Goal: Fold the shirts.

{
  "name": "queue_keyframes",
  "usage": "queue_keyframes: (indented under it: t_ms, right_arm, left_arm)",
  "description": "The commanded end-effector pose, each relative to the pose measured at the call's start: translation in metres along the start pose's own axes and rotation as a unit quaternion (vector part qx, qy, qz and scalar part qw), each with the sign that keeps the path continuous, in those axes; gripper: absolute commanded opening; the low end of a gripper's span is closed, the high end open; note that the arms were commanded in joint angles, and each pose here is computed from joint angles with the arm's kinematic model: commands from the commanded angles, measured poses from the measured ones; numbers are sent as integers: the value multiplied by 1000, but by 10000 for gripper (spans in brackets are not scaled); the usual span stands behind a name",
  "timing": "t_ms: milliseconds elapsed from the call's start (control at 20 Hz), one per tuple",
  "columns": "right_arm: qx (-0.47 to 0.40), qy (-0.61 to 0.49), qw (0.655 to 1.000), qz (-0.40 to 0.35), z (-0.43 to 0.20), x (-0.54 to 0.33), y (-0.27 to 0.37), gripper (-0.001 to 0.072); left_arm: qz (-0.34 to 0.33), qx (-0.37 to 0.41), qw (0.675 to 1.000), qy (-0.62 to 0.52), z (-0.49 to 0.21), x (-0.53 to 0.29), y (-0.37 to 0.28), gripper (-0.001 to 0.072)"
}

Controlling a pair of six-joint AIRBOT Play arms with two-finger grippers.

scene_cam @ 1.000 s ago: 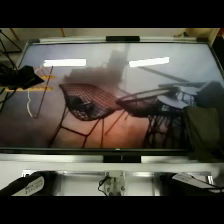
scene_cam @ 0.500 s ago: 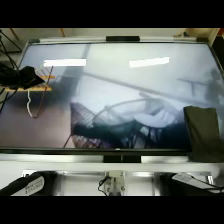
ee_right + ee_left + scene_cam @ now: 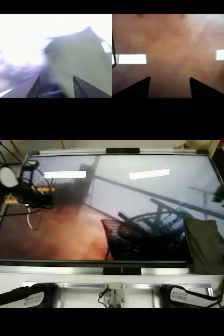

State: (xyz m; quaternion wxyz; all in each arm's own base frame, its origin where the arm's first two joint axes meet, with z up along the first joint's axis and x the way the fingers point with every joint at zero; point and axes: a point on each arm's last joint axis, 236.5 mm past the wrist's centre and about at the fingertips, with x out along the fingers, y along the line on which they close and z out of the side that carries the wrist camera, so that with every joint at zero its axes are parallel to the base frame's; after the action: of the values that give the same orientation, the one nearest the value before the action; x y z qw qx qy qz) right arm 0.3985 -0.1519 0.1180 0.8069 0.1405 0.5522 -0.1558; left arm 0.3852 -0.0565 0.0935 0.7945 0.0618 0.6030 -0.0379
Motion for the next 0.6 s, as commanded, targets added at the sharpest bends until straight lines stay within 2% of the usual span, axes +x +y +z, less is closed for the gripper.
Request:
queue_keyframes:
  t_ms: [0,50,150,200,250,550]
  right_arm:
    - [-87,114,988,54,-52,24,109,532]
    - [-107,135,984,48,-63,28,118,532]
    - [-149,133,980,11,-68,29,120,532]
    - [-163,132,978,-16,-68,28,115,532]
    - [-174,127,976,-39,-67,27,111,532]
    - [-183,123,974,-48,-66,27,112,532]
  left_arm:
    - [32,38,998,40,-6,24,-24,541]
    - [8,39,999,11,4,21,-37,442]
    - [-34,25,999,-31,19,11,-52,446]
    - [-38,14,999,-25,17,12,-51,503]
    - [-41,8,999,-12,12,14,-49,612]
    - [-51,0,999,-6,11,15,-49,617]
